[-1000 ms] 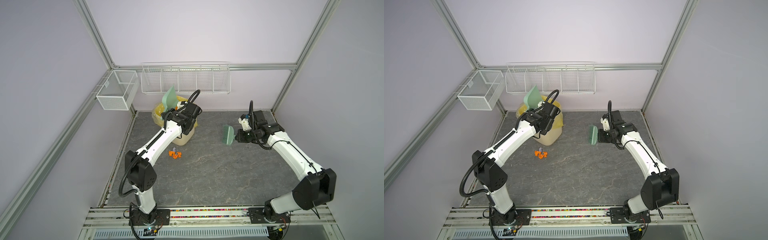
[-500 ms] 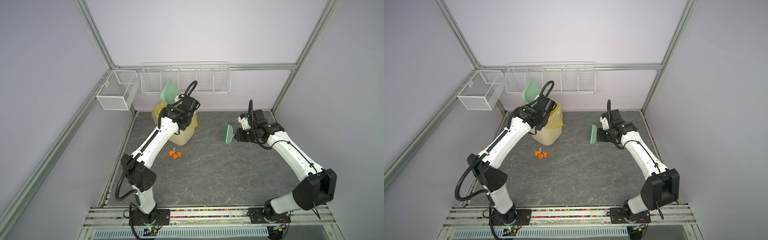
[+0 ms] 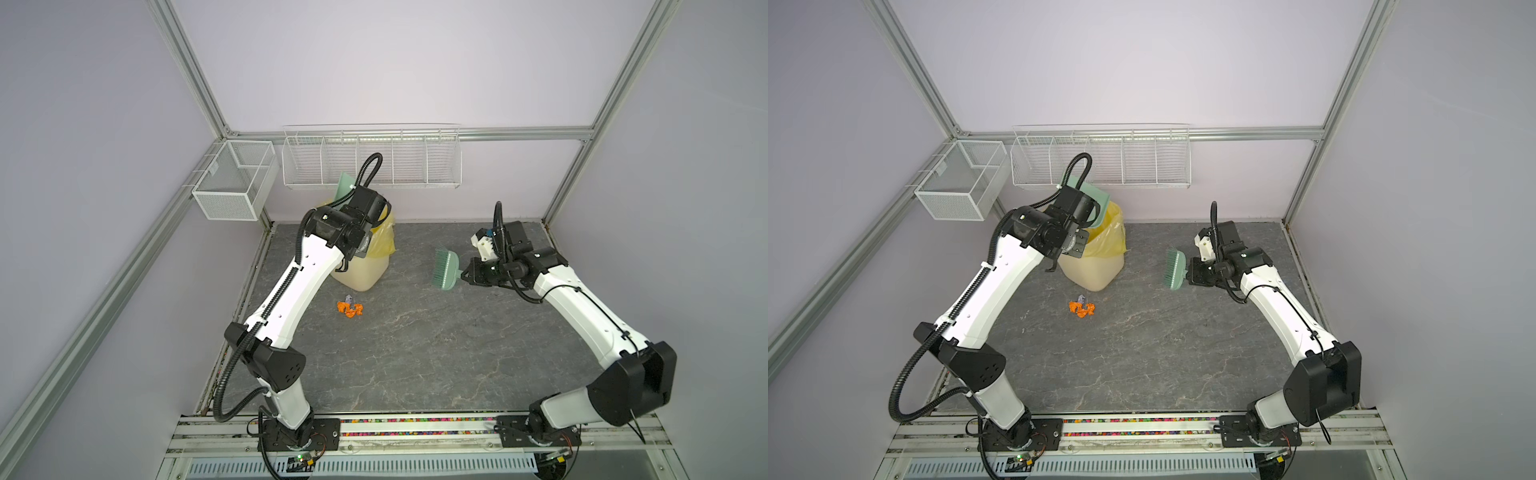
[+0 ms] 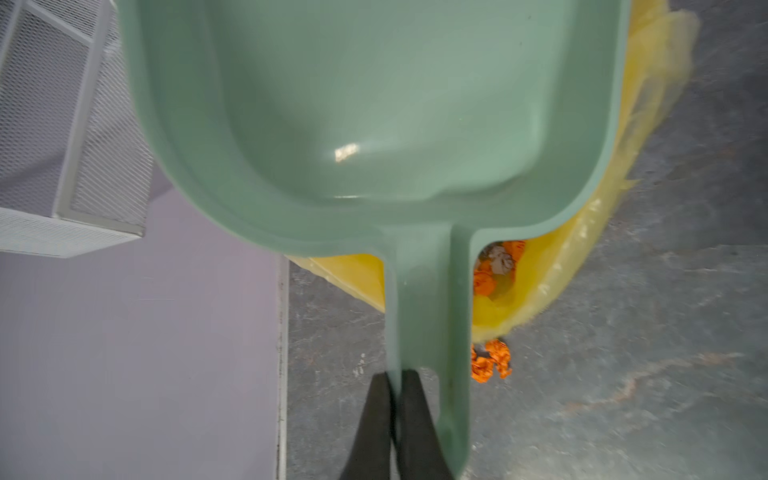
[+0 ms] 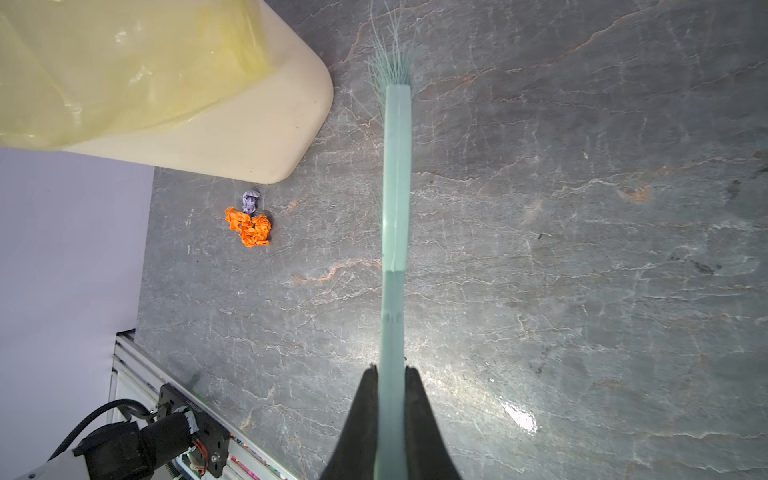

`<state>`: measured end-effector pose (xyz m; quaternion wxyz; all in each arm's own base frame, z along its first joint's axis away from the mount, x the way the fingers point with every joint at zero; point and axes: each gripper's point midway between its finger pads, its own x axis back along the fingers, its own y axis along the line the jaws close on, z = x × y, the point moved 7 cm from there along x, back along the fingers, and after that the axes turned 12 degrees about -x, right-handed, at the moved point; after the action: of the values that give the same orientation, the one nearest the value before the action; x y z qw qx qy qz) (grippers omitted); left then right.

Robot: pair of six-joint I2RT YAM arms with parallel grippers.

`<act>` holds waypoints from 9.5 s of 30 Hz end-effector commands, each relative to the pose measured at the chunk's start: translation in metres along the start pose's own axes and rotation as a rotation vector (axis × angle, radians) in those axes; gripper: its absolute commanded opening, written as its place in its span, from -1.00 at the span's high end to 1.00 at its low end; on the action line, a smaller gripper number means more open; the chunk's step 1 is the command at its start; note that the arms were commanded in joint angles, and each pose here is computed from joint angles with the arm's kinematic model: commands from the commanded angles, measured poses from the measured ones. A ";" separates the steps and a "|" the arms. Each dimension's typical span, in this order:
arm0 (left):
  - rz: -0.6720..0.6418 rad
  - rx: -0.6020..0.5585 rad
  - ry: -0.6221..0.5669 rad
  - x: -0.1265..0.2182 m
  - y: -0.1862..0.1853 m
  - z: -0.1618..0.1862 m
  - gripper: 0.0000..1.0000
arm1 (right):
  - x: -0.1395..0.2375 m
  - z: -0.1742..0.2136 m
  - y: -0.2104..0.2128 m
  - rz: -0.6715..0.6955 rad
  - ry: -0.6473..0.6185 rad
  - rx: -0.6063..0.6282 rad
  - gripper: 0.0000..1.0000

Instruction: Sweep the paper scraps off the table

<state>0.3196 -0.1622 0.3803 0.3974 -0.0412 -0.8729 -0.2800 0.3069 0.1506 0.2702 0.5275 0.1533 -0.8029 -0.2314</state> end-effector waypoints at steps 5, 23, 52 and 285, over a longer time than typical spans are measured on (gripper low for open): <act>0.247 0.122 -0.071 0.027 -0.011 0.017 1.00 | -0.003 0.019 0.019 -0.103 0.036 -0.037 0.86; 0.423 0.140 -0.060 0.022 -0.036 0.046 1.00 | -0.021 0.066 0.057 -0.217 0.184 -0.117 0.86; 0.434 0.124 -0.008 0.009 -0.047 0.073 1.00 | -0.086 0.087 0.152 -0.454 0.278 -0.204 0.86; 0.788 -0.070 0.494 -0.056 -0.219 0.213 1.00 | -0.031 0.094 0.071 0.198 0.555 0.620 0.86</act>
<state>0.1452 -0.2295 0.1249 0.6700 -0.3295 -0.6547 -0.1180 0.2361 0.2445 0.2406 0.6891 0.2598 -0.6616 0.1412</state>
